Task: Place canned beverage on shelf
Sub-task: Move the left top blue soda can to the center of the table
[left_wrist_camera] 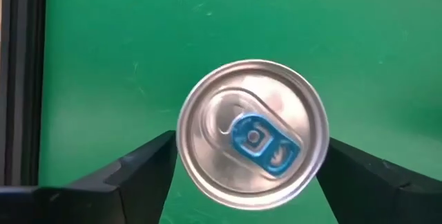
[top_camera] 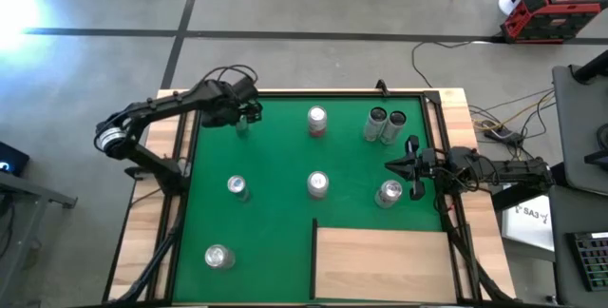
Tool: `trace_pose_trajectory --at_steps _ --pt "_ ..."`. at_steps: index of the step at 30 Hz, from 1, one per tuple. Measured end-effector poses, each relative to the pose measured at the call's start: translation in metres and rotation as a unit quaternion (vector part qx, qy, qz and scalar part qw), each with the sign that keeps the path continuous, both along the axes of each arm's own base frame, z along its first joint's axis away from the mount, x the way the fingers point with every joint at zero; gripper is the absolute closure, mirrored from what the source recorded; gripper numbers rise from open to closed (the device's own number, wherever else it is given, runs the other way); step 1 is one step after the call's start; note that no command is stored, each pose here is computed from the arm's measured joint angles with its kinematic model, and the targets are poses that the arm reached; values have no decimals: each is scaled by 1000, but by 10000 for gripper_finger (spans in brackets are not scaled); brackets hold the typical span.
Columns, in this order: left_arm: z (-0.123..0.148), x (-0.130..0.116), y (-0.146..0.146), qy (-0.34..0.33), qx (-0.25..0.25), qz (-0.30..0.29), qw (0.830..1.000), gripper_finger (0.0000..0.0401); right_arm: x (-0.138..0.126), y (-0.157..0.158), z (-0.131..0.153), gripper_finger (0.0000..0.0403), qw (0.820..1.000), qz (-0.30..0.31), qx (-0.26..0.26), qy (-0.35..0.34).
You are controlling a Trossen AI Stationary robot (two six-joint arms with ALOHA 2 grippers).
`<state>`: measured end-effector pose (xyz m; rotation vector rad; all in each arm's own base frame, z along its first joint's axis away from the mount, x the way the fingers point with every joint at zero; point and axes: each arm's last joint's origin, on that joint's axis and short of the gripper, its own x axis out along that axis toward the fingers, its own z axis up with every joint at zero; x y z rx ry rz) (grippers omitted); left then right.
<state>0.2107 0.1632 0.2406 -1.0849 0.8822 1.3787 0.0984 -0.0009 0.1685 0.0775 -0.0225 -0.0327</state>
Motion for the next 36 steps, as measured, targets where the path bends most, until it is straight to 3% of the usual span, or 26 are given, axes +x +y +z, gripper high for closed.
trace_pose_trajectory --at_steps 13,26,36 --pt "-2 -4 6 8 9 -18 1000 190 0 0 0 380 1000 0 0 0" --pt "6 6 -2 -8 2 -32 999 179 0 0 0 380 1000 0 0 0" --pt "21 31 -33 -26 3 -66 997 183 0 0 0 380 1000 0 0 0"
